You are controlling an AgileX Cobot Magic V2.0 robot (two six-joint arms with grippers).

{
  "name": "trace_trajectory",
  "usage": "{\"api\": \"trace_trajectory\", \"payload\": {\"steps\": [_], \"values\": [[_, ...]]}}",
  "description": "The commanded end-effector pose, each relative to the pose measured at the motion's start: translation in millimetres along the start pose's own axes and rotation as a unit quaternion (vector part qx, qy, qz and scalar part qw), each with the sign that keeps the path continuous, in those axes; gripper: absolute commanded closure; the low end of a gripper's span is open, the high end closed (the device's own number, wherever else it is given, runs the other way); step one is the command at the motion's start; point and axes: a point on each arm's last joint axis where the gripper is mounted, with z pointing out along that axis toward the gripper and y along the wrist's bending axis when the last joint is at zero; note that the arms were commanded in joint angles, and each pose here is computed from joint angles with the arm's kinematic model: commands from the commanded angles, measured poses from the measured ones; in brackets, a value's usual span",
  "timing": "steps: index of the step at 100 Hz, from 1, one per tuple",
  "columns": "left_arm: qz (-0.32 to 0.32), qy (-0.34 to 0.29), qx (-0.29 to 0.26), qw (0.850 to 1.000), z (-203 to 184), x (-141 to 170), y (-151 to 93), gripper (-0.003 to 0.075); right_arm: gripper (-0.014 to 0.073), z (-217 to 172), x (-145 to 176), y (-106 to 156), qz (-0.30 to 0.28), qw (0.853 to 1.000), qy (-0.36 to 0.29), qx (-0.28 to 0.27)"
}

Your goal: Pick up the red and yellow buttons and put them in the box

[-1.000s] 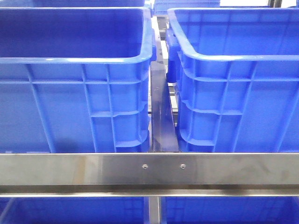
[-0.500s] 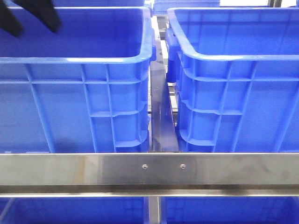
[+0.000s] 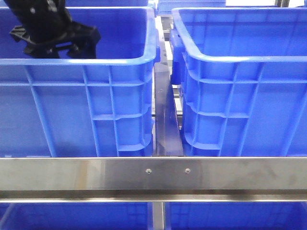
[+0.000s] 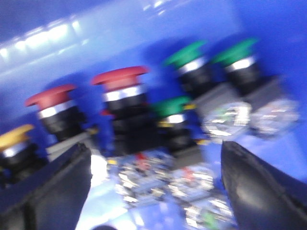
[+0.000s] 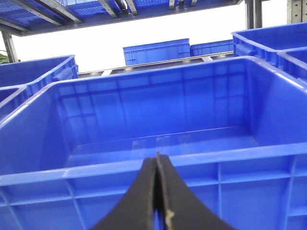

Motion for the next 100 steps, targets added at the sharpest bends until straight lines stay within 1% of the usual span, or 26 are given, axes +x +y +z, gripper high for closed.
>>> {"api": "trace_trajectory", "payload": {"steps": [1, 36, 53, 65, 70, 77, 84, 89, 96, 100], "values": [[0.002, -0.065, -0.019, 0.998, -18.7, -18.2, -0.1, 0.0211, 0.0663, -2.8, -15.4, 2.2, -0.007, 0.998, -0.062, -0.008], [0.002, -0.047, -0.021, 0.999, 5.4, -14.3, 1.7, 0.0213, 0.0663, -2.8, -15.4, 2.2, -0.007, 0.998, -0.062, -0.008], [0.002, -0.048, -0.021, 0.999, 10.8, -14.3, 2.1, 0.0253, 0.0663, -2.8, -15.4, 2.2, -0.007, 0.998, -0.062, -0.008], [0.002, -0.048, -0.021, 0.999, 10.8, -14.3, 2.1, 0.0299, 0.0663, -2.8, -15.4, 2.2, -0.007, 0.998, -0.062, -0.008], [0.002, -0.049, -0.021, 0.999, 10.7, -14.4, 2.1, 0.0331, 0.0663, -2.8, -15.4, 2.2, -0.007, 0.998, -0.062, -0.008], [0.002, -0.049, -0.021, 0.999, 10.7, -14.4, 2.1, 0.0409, 0.0663, -2.8, -15.4, 2.2, -0.007, 0.998, -0.062, -0.008], [0.002, -0.049, -0.021, 0.999, 10.7, -14.4, 2.1, 0.0514, 0.0663, -2.8, -15.4, 2.2, -0.007, 0.998, -0.062, -0.008], [0.002, -0.049, -0.021, 0.999, 10.7, -14.4, 2.1, 0.0603, 0.0663, -2.8, -15.4, 2.2, -0.007, 0.998, -0.062, -0.008], [0.002, -0.050, -0.021, 0.999, 9.8, -14.7, 2.0, 0.0696, 0.0663, -2.8, -15.4, 2.2, -0.007, 0.998, -0.062, -0.008], [0.002, -0.052, -0.021, 0.998, 7.2, -15.2, 1.8, 0.0733, 0.0663, -2.8, -15.4, 2.2, -0.007, 0.998, -0.062, -0.008]]}}
